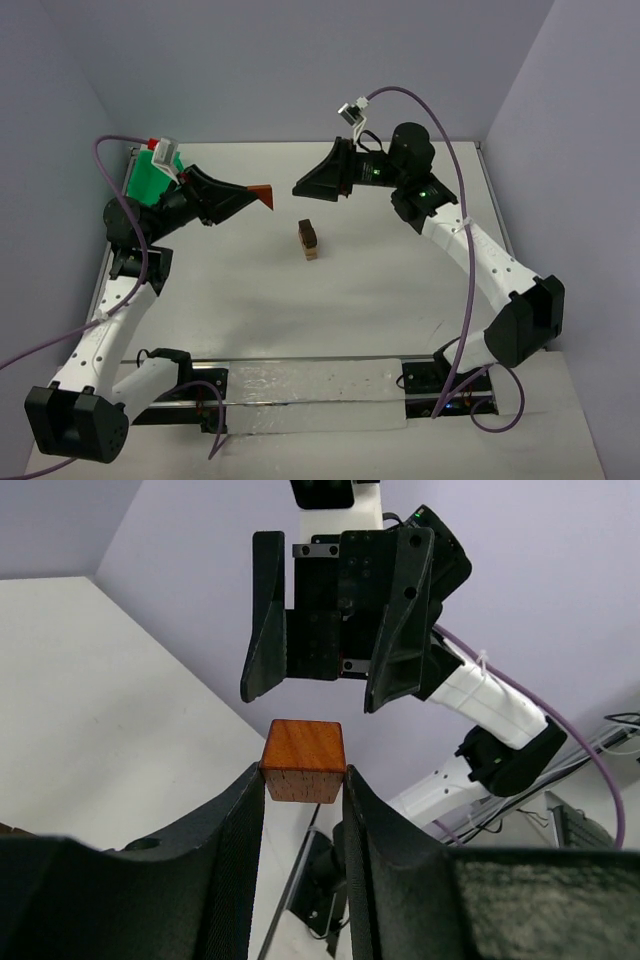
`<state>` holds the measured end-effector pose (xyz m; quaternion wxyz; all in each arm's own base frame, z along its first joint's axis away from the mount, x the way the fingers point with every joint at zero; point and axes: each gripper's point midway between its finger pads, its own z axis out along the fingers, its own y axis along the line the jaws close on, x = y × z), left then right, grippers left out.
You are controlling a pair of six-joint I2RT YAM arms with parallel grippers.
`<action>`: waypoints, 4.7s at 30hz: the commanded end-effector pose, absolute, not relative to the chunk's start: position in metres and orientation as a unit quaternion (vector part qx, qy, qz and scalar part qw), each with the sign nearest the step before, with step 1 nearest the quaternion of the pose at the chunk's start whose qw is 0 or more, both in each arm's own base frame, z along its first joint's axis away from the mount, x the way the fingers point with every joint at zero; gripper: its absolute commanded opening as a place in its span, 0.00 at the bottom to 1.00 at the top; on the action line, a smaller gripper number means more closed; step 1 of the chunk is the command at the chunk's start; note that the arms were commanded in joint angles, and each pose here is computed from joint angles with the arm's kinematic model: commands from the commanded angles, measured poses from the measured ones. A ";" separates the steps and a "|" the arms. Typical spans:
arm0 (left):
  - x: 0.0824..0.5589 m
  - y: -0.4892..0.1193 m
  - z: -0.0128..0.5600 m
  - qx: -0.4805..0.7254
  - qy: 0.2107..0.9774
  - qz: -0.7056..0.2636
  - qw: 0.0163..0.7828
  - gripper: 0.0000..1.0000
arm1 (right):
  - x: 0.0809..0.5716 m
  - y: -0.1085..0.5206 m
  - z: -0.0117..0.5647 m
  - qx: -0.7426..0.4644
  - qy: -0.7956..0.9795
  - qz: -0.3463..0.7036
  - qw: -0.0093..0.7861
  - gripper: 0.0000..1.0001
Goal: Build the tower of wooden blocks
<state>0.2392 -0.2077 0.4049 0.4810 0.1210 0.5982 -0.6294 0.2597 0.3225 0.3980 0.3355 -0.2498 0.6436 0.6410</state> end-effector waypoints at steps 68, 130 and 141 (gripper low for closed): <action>0.225 -0.203 0.408 0.136 0.576 -0.657 0.467 0.00 | 0.234 0.382 0.420 -0.316 0.581 0.688 0.297 0.49; 0.316 -0.039 0.289 -0.025 0.830 -0.216 0.514 0.99 | 0.359 0.309 0.169 -0.131 0.871 0.067 0.469 0.00; 0.319 -0.047 0.292 -0.013 0.826 -0.233 0.512 0.99 | 0.363 0.323 0.170 -0.150 0.866 0.082 0.469 0.00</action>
